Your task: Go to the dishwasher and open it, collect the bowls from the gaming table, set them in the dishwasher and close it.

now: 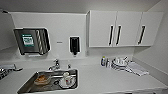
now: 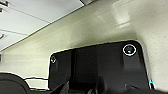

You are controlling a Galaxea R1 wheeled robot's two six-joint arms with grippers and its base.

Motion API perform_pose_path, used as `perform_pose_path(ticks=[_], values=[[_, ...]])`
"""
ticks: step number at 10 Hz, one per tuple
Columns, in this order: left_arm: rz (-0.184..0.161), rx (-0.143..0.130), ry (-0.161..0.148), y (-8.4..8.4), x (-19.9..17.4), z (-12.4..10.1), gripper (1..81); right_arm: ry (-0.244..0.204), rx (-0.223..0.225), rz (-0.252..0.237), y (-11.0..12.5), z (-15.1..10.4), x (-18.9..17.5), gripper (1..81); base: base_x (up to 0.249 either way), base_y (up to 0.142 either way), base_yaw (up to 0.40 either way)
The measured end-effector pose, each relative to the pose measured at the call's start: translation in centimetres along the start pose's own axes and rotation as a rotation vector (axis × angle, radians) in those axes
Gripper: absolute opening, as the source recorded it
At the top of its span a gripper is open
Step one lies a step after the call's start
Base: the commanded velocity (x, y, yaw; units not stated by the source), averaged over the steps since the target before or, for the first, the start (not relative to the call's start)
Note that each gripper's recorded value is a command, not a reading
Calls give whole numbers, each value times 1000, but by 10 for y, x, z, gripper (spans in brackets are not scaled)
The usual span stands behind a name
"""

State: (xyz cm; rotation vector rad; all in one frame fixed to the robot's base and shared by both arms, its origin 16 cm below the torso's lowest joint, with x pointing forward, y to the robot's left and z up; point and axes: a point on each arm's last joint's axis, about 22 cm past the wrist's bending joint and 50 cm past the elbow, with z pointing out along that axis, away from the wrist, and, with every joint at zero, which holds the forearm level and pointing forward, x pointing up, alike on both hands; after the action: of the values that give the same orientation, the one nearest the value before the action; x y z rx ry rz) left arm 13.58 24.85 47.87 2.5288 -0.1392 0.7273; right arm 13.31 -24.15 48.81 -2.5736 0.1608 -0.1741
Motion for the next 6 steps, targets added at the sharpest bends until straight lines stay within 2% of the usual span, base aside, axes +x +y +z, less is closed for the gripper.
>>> perform_pose_path(ticks=[1,2,3,4,5,6], values=[[32,1,25,-7,6,2,811,10,3,0,3,-2,9,811,0,0,0],[58,16,42,-19,8,5,811,19,6,-2,5,-2,17,811,0,0,0],[92,44,62,-38,12,6,811,30,2,5,12,-4,26,811,0,0,0],[130,64,70,-55,11,4,811,43,-5,8,19,-6,36,811,0,0,0],[176,54,71,-59,9,5,811,55,-9,14,26,-6,44,811,0,0,0],[212,27,85,-56,8,7,811,65,-4,9,26,-1,51,811,0,0,0]])
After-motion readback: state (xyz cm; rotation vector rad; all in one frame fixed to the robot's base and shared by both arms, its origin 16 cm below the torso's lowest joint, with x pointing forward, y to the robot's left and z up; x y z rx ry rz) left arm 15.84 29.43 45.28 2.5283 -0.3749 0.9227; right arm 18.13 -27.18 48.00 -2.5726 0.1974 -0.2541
